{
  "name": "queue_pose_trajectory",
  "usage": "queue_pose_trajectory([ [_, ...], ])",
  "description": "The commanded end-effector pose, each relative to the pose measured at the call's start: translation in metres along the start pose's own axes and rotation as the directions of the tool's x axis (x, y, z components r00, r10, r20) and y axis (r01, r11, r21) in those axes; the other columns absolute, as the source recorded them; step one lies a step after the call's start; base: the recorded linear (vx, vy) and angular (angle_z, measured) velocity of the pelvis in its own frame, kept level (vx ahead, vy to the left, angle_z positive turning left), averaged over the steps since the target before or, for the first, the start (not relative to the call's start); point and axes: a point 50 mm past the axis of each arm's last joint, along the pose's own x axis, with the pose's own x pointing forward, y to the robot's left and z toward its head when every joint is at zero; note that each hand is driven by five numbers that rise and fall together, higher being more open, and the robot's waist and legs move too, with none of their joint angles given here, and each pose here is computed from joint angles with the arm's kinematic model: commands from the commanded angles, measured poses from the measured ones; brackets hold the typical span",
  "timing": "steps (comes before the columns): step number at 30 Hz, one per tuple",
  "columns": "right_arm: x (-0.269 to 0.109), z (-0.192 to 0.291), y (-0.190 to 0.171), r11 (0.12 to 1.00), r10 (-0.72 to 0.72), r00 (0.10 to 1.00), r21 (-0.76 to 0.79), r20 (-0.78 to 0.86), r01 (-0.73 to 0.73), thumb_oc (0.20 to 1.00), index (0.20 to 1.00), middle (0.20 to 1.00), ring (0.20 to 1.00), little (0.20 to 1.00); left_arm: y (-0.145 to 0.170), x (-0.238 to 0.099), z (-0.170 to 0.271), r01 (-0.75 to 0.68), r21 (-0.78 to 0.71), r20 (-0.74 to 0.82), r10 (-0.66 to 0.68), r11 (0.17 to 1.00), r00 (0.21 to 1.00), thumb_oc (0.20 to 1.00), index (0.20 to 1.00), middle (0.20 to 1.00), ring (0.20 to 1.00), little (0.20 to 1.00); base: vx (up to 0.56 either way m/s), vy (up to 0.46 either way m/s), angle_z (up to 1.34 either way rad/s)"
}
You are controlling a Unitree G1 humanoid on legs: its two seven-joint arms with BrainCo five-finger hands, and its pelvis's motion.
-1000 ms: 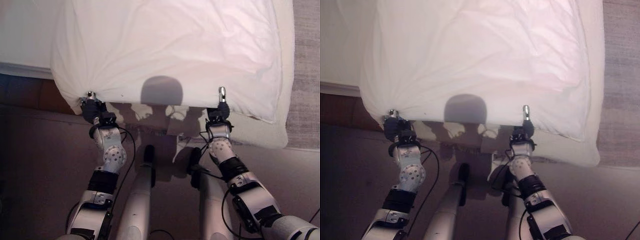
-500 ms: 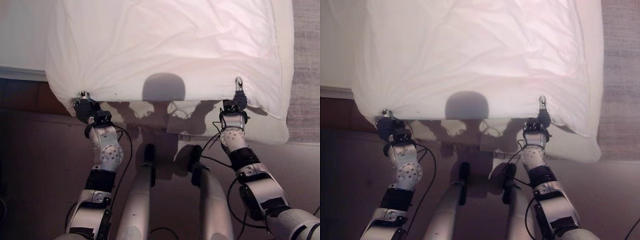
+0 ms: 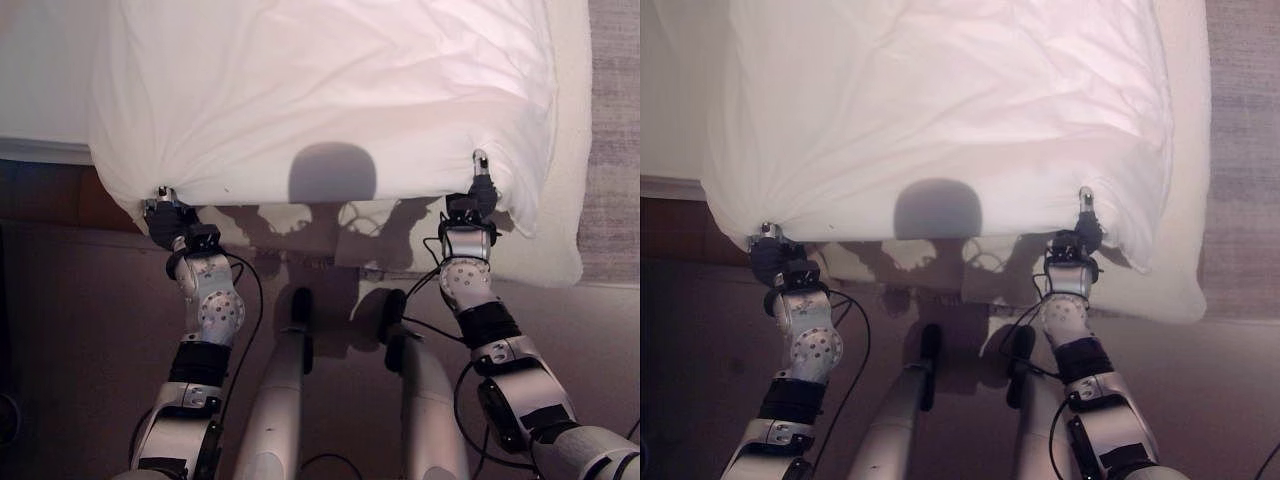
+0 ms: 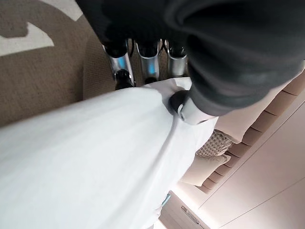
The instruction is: Make the bed
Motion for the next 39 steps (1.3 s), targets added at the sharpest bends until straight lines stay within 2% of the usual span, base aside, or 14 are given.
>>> queue_pose_trajectory([
  [1,-0.014,0.046,0.009,0.989,0.150,0.961,-0.027,0.231,-0.148,0.200,0.200,0.200,0.200,0.200,0.049,-0.001,0.045,-0.128,-0.031,0.181,0.131,0.991,0.975,1.000,1.000,1.000,1.000,1.000,0.00,-0.009,-0.04],
  [3,-0.016,0.045,0.009,0.989,0.147,0.962,-0.029,0.230,-0.145,0.200,0.200,0.200,0.200,0.200,0.050,-0.001,0.045,-0.128,-0.031,0.179,0.132,0.991,0.975,1.000,1.000,1.000,1.000,1.000,-0.01,-0.001,-0.03],
  [7,-0.041,0.040,0.036,0.940,0.336,0.918,-0.008,0.210,-0.342,0.200,0.200,0.200,0.200,0.200,0.084,-0.024,0.020,-0.205,-0.011,0.023,0.205,0.979,0.978,1.000,1.000,1.000,1.000,1.000,0.00,-0.001,-0.02],
  [10,-0.042,0.040,0.036,0.940,0.335,0.919,-0.009,0.209,-0.341,0.200,0.200,0.200,0.200,0.200,0.084,-0.024,0.020,-0.205,-0.011,0.023,0.206,0.979,0.978,1.000,1.000,1.000,1.000,1.000,0.00,-0.003,-0.02],
  [12,-0.053,0.038,0.047,0.902,0.426,0.886,-0.007,0.182,-0.432,0.200,0.200,0.200,0.200,0.200,0.110,-0.043,0.000,-0.258,0.047,-0.106,0.261,0.965,0.959,1.000,1.000,1.000,1.000,1.000,-0.01,-0.007,-0.02],
  [20,-0.069,0.034,0.066,0.831,0.550,0.824,0.013,0.135,-0.557,0.200,0.200,0.200,0.200,0.200,0.148,-0.089,-0.020,-0.286,0.130,-0.321,0.313,0.949,0.894,1.000,1.000,1.000,1.000,1.000,-0.01,-0.005,-0.03],
  [21,-0.071,0.033,0.068,0.820,0.567,0.815,0.017,0.121,-0.572,0.200,0.200,0.200,0.200,0.200,0.153,-0.104,-0.029,-0.255,0.149,-0.410,0.295,0.955,0.863,1.000,1.000,1.000,1.000,1.000,0.00,0.000,0.00],
  [23,-0.072,0.031,0.068,0.817,0.570,0.813,0.024,0.117,-0.576,0.200,0.200,0.200,0.200,0.200,0.153,-0.111,-0.033,-0.231,0.149,-0.456,0.274,0.962,0.847,1.000,1.000,1.000,1.000,1.000,0.00,0.000,0.00],
  [26,-0.074,0.025,0.068,0.813,0.573,0.814,0.058,0.095,-0.579,0.200,0.200,0.200,0.200,0.200,0.156,-0.138,-0.051,-0.169,0.141,-0.618,0.220,0.975,0.755,1.000,1.000,1.000,1.000,1.000,0.00,0.000,0.00],
  [28,-0.074,0.025,0.068,0.813,0.573,0.814,0.058,0.095,-0.579,0.200,0.200,0.200,0.200,0.200,0.156,-0.138,-0.051,-0.169,0.141,-0.618,0.220,0.975,0.755,1.000,1.000,1.000,1.000,1.000,0.00,0.000,0.00],
  [31,-0.076,0.011,0.068,0.815,0.568,0.822,0.110,0.047,-0.570,0.200,0.200,0.200,0.200,0.200,0.144,-0.156,-0.074,-0.077,0.098,-0.754,0.124,0.992,0.645,1.000,1.000,1.000,1.000,1.000,0.00,0.000,0.00],
  [34,-0.076,0.009,0.067,0.815,0.565,0.824,0.121,0.042,-0.566,0.200,0.200,0.200,0.200,0.200,0.141,-0.156,-0.078,-0.062,0.085,-0.768,0.105,0.994,0.632,1.000,1.000,1.000,1.000,1.000,0.00,0.000,0.00],
  [35,-0.079,0.002,0.067,0.813,0.569,0.822,0.145,0.010,-0.564,0.200,0.200,0.200,0.200,0.200,0.125,-0.156,-0.092,0.002,0.033,-0.805,0.025,0.999,0.593,1.000,1.000,1.000,1.000,1.000,-0.01,0.019,-0.04],
  [39,-0.080,-0.002,0.065,0.815,0.563,0.826,0.165,-0.004,-0.555,0.200,0.200,0.200,0.200,0.200,0.106,-0.148,-0.102,0.055,-0.022,-0.805,-0.050,0.998,0.591,1.000,1.000,1.000,1.000,1.000,0.00,0.002,-0.05],
])
